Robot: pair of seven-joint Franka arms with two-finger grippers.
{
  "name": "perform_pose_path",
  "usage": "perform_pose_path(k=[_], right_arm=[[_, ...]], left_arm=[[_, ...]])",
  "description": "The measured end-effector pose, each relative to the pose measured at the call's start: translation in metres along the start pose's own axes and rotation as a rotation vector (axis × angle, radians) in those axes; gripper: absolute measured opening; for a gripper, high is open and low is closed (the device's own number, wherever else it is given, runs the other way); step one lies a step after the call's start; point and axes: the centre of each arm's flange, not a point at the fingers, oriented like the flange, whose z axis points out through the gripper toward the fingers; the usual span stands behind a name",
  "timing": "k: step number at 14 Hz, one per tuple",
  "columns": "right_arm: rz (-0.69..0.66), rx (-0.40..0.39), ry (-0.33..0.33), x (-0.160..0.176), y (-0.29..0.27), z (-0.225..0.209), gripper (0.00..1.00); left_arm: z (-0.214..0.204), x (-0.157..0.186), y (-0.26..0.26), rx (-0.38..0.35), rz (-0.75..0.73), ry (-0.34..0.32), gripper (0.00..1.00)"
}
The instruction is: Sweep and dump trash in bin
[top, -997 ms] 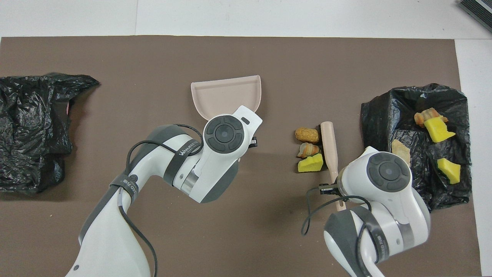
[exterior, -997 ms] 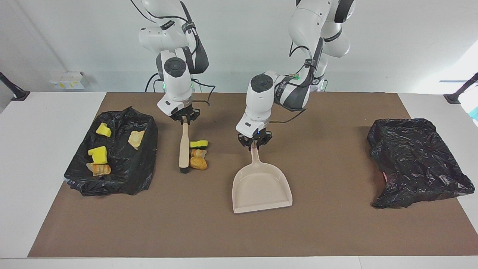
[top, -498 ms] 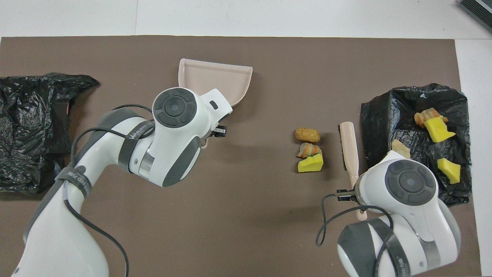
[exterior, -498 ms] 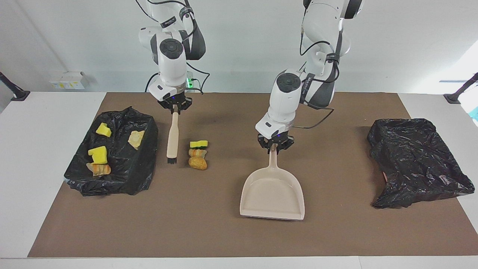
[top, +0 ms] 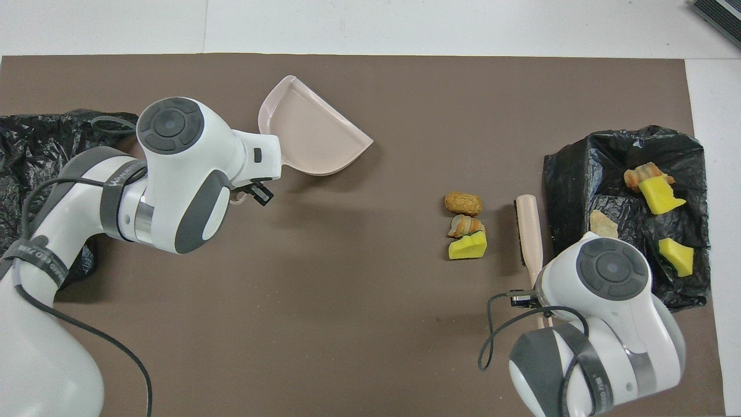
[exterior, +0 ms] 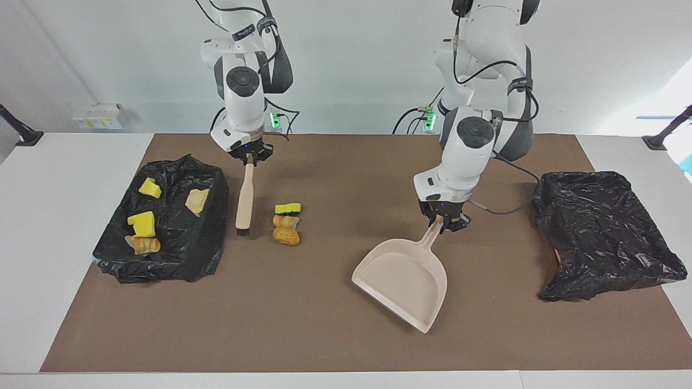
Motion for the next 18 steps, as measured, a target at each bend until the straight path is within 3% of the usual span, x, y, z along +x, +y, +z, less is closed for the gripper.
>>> perform_pose_path(k=[3,5,7,10,13,16,18], right_arm=[[0.047,0.011,-0.024,0.0,-0.031,0.015,0.27],[0.075,0.064,-0.032,0.0,-0.051,0.021,0.27],[0.088,0.118,-0.044,-0.002,-0.067,0.023,0.27],[0.107,0.137,-0.041,-0.009,-0.089,0.017,0.27],[0.113,0.121,-0.034,-0.006,-0.082,0.01,0.27],[0.096,0.004,0.008,0.001,-0.051,0.003,0.27],[0.078,-0.021,0.012,0.007,-0.03,0.004,0.27]], left_arm=[[0.009,-0.026,-0.035,-0.011,0.232,-0.016,0.31],[0.012,-0.035,-0.046,-0.016,0.393,-0.019,0.31],[0.014,-0.034,-0.043,-0.022,0.524,-0.02,0.31],[0.02,-0.024,-0.003,-0.043,0.686,-0.028,0.31],[0.024,-0.013,0.043,-0.047,0.762,-0.029,0.31],[0.027,-0.013,0.056,-0.051,0.755,-0.033,0.31],[0.029,-0.012,0.066,-0.055,0.717,-0.04,0.31]])
